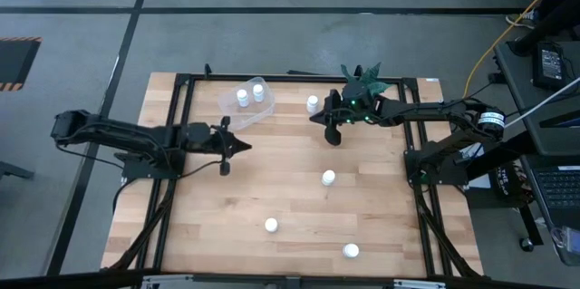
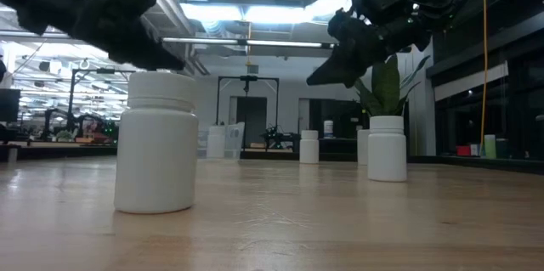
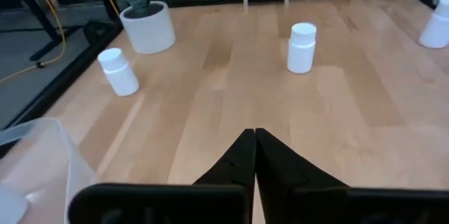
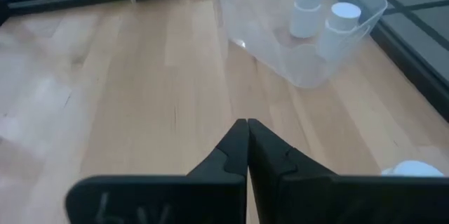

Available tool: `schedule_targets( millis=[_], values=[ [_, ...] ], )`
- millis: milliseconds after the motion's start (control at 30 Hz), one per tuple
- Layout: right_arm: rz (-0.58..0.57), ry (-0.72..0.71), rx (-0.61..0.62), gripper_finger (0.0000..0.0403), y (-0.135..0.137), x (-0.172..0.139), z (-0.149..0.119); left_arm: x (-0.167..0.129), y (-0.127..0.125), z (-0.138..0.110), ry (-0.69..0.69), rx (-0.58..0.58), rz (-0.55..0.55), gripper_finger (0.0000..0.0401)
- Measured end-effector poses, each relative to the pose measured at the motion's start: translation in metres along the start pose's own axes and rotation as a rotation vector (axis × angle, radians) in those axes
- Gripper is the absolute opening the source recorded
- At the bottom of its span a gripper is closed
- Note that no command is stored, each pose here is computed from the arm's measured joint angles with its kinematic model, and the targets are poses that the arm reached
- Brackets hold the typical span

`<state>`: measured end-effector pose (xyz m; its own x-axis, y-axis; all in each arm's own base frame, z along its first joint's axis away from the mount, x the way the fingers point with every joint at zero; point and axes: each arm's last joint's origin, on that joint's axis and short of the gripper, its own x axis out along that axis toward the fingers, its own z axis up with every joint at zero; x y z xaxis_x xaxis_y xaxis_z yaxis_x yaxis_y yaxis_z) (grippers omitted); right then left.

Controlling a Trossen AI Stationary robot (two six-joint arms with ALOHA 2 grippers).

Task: Pick and place pill bottles into a basket
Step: Put the white pill bottle into the transparent container

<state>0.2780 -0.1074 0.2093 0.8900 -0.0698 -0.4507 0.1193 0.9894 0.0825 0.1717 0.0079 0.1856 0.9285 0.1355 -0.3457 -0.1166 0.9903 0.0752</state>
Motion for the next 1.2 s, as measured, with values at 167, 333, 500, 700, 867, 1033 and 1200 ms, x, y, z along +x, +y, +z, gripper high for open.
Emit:
schedule_targets(
  millis=[167, 333, 500, 700, 867, 1033, 1200],
  values=[
    [0.004, 0.080, 0.058, 0.0007, 0.001, 0.000, -0.008, 0.001, 0.001, -0.009, 0.015, 0.001, 0.053, 0.0006],
    [-0.061, 0.272, 0.099, 0.0007, 0.016, 0.001, -0.025, 0.001, 0.003, -0.008, -0.006, 0.002, 0.117, 0.0007],
    [-0.070, 0.384, 0.084, 0.0007, 0.038, 0.001, -0.035, 0.000, 0.004, -0.003, -0.049, 0.049, 0.144, 0.0002],
    [0.043, 0.394, -0.003, 0.0007, 0.077, -0.004, -0.032, 0.000, 0.004, -0.001, -0.066, 0.070, 0.147, 0.0008],
    [0.074, 0.362, -0.052, 0.0007, 0.104, -0.028, -0.023, 0.000, 0.004, -0.002, -0.061, 0.064, 0.146, 0.0018],
    [0.083, 0.341, -0.026, 0.0007, 0.125, -0.054, -0.018, 0.000, 0.004, -0.002, -0.058, 0.063, 0.145, 0.0028],
    [0.076, 0.350, 0.043, 0.0007, 0.151, -0.066, -0.023, 0.000, 0.004, -0.002, -0.059, 0.065, 0.140, 0.0042]
  ],
)
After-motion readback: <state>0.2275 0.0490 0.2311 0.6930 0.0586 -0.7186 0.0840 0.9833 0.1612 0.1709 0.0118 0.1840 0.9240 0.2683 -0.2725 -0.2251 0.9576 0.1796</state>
